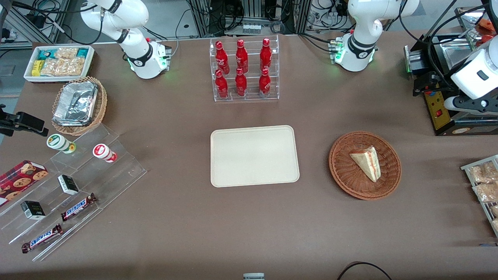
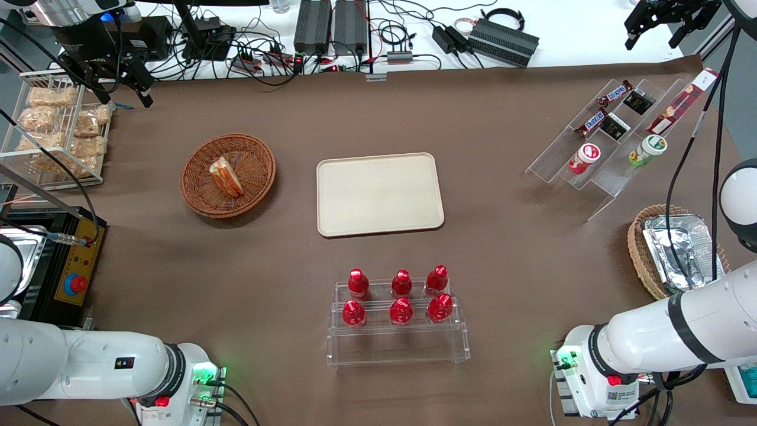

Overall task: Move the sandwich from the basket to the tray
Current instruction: 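Move the left gripper over the wicker basket holding the sandwich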

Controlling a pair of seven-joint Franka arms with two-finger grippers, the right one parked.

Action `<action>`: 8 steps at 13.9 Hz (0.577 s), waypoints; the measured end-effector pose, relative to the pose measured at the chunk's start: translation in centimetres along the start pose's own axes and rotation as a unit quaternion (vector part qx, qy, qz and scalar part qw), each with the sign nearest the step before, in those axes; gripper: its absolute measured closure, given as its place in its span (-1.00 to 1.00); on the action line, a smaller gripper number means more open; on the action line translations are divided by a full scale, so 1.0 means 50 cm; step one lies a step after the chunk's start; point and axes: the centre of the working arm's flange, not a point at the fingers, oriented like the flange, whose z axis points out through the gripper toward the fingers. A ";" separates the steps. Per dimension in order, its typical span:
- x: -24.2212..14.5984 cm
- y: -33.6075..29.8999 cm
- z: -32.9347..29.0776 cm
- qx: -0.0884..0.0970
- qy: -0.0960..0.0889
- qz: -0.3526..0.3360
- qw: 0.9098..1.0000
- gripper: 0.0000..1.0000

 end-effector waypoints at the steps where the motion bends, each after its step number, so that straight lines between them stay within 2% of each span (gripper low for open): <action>1: 0.001 0.000 0.000 0.000 0.002 0.000 1.000 -1.00; 5: 0.022 -0.001 0.019 0.001 0.011 0.001 1.000 -1.00; 8: 0.048 0.002 0.093 0.000 -0.002 0.003 1.000 -1.00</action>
